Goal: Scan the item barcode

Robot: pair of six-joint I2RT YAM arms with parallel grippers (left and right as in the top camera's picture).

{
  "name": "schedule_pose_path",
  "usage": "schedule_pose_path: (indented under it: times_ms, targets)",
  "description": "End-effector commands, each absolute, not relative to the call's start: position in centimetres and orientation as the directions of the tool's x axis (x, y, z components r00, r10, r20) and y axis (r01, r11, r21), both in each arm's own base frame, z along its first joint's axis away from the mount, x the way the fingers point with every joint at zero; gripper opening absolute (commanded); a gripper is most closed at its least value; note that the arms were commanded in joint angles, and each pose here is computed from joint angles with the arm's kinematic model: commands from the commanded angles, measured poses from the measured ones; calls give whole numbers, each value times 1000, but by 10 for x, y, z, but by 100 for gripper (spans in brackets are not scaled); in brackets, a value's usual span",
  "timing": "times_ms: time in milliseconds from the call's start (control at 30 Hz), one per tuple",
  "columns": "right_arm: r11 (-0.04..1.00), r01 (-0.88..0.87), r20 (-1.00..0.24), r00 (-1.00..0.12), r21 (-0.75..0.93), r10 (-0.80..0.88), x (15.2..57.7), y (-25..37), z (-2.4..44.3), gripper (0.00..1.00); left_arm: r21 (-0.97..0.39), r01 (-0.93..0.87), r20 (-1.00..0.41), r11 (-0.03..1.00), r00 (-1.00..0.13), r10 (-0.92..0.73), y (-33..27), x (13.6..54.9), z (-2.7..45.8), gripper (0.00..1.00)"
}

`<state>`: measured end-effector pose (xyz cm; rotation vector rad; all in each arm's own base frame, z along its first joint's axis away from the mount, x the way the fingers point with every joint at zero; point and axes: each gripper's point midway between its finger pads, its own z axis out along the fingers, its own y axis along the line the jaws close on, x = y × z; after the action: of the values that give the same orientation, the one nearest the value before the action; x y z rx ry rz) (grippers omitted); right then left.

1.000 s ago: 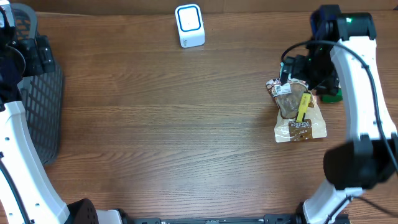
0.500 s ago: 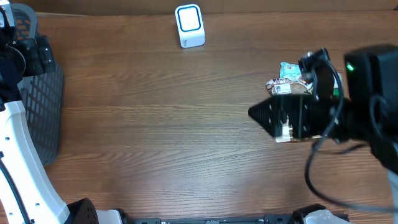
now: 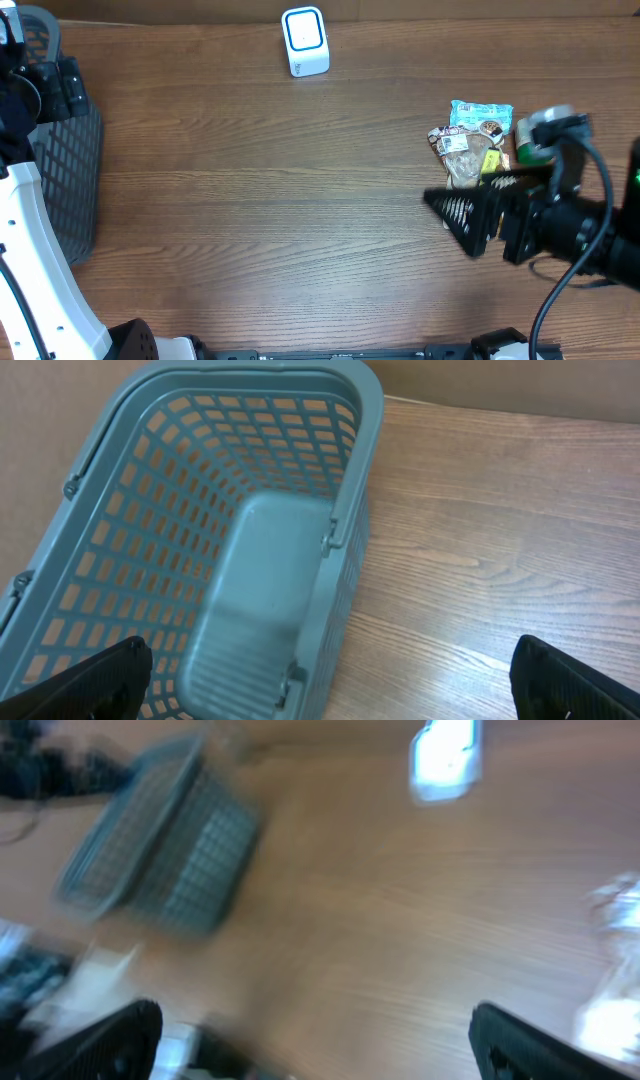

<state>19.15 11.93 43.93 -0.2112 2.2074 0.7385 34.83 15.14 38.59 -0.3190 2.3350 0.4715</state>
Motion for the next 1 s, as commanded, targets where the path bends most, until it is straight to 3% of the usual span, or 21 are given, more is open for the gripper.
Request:
schedule_pose_path:
  times_ms: [0,133,333,500,967]
  targets:
    - [941,-216,-832,-544,260,105,207,70,432,100,252,-341,-696,906,-714,-76,149,352,385,100]
    - [957,-244,-920,-387,156,51,214,59,421,100,252,-341,-696,906,-714,-76,149,352,385,100]
    - [954,-277,-976,-151,-110,-157,228,51,368,100,252,-341,-696,906,-714,-76,149,352,385,100]
    - [948,-279,-986,-18,-155,-166,238,55,320,100,252,-341,-696,906,-714,-76,149,352,385,100]
    - [947,-276,-986,58,-164,-154,243,58,206,100,252,-341,-696,906,-714,-76,149,352,385,100]
